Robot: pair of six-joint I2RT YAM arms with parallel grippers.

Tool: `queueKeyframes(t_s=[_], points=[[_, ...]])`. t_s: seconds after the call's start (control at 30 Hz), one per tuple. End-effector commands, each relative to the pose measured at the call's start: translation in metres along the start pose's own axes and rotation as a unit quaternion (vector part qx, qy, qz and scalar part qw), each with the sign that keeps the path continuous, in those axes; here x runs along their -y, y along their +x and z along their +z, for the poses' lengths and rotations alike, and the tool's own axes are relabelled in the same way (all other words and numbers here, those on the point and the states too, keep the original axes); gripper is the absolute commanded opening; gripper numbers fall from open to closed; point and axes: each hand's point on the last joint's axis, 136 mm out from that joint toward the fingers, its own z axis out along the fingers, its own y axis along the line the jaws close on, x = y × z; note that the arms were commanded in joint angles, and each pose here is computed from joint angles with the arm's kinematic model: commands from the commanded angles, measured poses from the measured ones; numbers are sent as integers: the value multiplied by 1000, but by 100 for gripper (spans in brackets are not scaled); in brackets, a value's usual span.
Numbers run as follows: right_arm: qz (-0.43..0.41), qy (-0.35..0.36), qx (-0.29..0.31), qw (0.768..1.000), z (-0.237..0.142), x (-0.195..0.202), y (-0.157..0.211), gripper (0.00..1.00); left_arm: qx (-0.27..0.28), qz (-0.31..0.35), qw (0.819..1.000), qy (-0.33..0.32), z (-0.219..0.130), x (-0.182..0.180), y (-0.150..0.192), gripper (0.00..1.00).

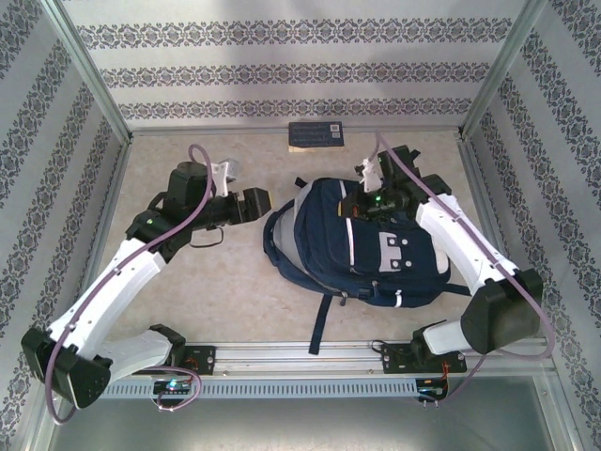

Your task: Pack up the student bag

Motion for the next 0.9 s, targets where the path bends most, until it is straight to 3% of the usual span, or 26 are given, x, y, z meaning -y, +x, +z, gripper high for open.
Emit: queueKeyframes(t_s=[0.0, 0.17, 0.4, 0.63, 0.7, 0.77, 0.87], points=[[29, 65, 39, 997, 8, 31, -8, 9, -6, 15, 998, -62, -30, -20, 16, 79], [31, 67, 39, 997, 28, 34, -7, 27, 8, 11, 997, -77, -69, -21, 30, 79], [41, 97, 63, 992, 28, 47, -4, 33, 23, -2, 996, -89, -98, -28, 48, 80], [16, 177, 142, 974, -18, 56, -19, 62, 31, 16, 994, -103, -72, -24, 16, 80], [2, 194, 169, 966, -34, 53, -29, 63, 37, 17, 994, -104, -56, -22, -2, 80], [-13, 203, 199, 959, -46, 48, -43, 71, 49, 15, 994, -96, -37, -18, -22, 81], [-24, 181, 226, 957, -49, 37, -72, 71, 59, -3, 994, -93, -5, -23, -46, 82]])
